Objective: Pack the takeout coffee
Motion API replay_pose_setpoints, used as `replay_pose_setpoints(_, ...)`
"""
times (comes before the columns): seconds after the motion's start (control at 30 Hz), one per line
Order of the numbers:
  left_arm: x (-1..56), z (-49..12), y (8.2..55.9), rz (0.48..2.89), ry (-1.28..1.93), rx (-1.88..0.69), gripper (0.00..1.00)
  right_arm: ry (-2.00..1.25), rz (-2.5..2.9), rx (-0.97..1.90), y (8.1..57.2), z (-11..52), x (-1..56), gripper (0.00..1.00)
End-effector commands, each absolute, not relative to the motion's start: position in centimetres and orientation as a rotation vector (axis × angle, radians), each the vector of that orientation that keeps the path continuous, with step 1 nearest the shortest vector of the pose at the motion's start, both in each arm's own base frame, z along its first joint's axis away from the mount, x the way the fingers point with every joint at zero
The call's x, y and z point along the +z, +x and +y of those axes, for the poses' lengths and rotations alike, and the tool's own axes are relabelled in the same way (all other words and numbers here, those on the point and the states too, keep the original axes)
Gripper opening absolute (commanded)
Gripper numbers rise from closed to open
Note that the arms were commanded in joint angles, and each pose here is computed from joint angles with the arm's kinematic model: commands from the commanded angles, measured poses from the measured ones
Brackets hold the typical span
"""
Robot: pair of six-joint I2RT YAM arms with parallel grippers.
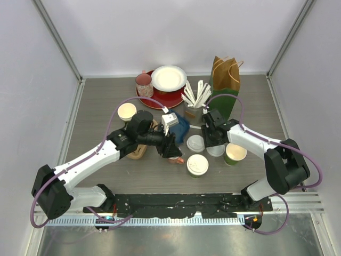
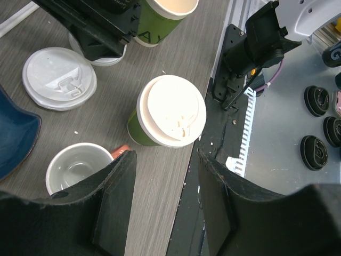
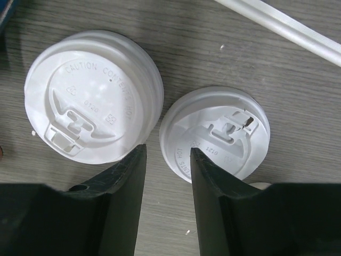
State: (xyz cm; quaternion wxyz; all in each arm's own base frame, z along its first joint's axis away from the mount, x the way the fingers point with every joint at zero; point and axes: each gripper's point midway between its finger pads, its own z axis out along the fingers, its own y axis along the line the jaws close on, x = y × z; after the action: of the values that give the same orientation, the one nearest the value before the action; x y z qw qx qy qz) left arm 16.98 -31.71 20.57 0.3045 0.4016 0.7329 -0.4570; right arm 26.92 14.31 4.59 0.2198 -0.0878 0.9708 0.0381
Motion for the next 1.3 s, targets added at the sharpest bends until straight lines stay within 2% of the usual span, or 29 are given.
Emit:
replay_pose_setpoints(0.0, 22.5, -32.4, 17.0, 1.857, 1.095, -1.236, 0.53, -0.288, 2.611, 0.136, 28.4, 15.6, 5.4, 0.44)
replay_pose_setpoints(0.2, 22.7, -32.4, 16.9, 1.850, 1.099, -1.240, 0.53, -0.299, 2.661, -0.049, 27.6, 13.9, 4.1, 0.41)
replay_pose_setpoints(0.37, 22.6, -32.3, 16.7, 1.849, 1.104, -1.243, 0.53, -0.297, 2.636, -0.055, 27.5, 14.2, 5.2, 0.40)
replay_pose_setpoints(0.67, 22.9, -32.2, 16.7, 1.829, 1.103, -1.243, 0.53, -0.212, 2.717, -0.163, 26.5, 12.9, 2.9, 0.34)
replay_pose_setpoints(0.87, 22.9, -32.2, 16.6, 1.829, 1.104, -1.247, 0.53, -0.239, 2.692, -0.063, 27.3, 14.7, 2.3, 0.30)
replay_pose_setpoints(1.07, 23.0, -32.0, 16.5, 1.826, 1.104, -1.245, 0.53, -0.256, 2.698, -0.045, 27.0, 14.9, 2.0, 0.18)
replay_pose_setpoints(1.1, 23.1, -32.0, 16.6, 1.824, 1.103, -1.244, 0.53, -0.254, 2.698, -0.043, 27.0, 14.8, 2.1, 0.12)
replay_pose_setpoints(1.2, 23.1, -32.0, 16.6, 1.821, 1.102, -1.244, 0.53, -0.257, 2.662, -0.031, 27.3, 14.9, 3.2, 0.01)
replay_pose_setpoints(1.27, 23.2, -32.1, 16.7, 1.818, 1.102, -1.247, 0.53, -0.268, 2.640, -0.021, 27.5, 14.9, 4.3, 0.01)
